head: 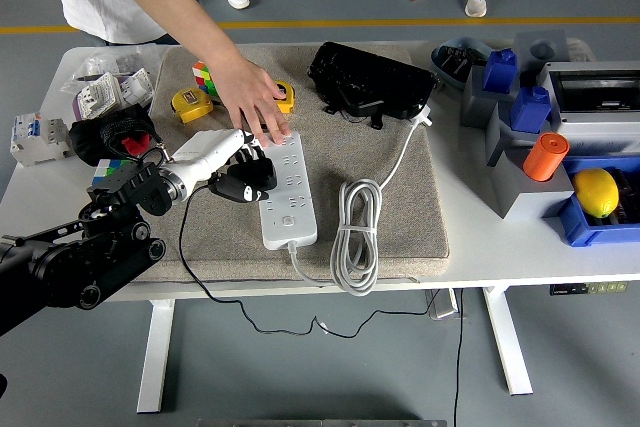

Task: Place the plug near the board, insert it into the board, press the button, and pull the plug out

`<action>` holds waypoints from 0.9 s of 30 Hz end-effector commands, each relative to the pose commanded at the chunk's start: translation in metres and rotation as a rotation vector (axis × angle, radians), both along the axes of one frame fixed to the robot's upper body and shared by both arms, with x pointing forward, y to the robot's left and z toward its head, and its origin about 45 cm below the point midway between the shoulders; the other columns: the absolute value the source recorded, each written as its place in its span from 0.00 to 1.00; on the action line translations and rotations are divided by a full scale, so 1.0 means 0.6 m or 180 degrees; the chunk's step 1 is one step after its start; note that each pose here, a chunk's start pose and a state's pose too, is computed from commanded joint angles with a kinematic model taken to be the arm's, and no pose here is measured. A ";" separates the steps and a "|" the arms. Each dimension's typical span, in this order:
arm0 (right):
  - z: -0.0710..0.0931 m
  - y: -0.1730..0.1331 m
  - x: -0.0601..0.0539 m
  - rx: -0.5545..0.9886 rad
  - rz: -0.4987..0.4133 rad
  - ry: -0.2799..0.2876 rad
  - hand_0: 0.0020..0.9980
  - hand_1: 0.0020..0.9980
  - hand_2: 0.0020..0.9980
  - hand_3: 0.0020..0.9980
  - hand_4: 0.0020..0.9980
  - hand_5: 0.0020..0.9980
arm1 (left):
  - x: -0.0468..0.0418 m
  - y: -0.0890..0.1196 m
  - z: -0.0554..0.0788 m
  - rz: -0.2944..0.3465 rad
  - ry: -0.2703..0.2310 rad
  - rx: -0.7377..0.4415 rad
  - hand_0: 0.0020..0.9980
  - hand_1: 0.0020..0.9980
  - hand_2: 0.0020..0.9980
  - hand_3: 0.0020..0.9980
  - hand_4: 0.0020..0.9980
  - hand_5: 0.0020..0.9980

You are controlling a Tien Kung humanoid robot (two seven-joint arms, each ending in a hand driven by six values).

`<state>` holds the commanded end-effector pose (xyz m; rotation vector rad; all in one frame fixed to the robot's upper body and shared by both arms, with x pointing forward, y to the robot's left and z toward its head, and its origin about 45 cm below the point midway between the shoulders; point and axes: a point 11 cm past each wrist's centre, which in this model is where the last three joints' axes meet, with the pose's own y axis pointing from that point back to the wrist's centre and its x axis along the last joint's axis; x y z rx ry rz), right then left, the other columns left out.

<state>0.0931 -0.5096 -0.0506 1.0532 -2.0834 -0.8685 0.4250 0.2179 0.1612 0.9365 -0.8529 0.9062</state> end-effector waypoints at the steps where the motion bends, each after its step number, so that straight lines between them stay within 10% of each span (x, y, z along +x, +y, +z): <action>1: 0.000 0.000 0.000 0.0000 0.0002 0.0000 0.71 0.71 0.70 0.60 1.00 0.60 | 0.000 0.000 0.000 -0.0001 -0.0001 -0.0002 0.41 0.49 0.51 0.55 0.87 0.26; 27: 0.000 0.001 0.001 -0.0008 0.0017 0.0007 0.71 0.71 0.70 0.60 1.00 0.60 | 0.003 -0.012 0.003 -0.0199 -0.0314 0.0132 0.26 0.33 0.34 0.51 0.84 0.08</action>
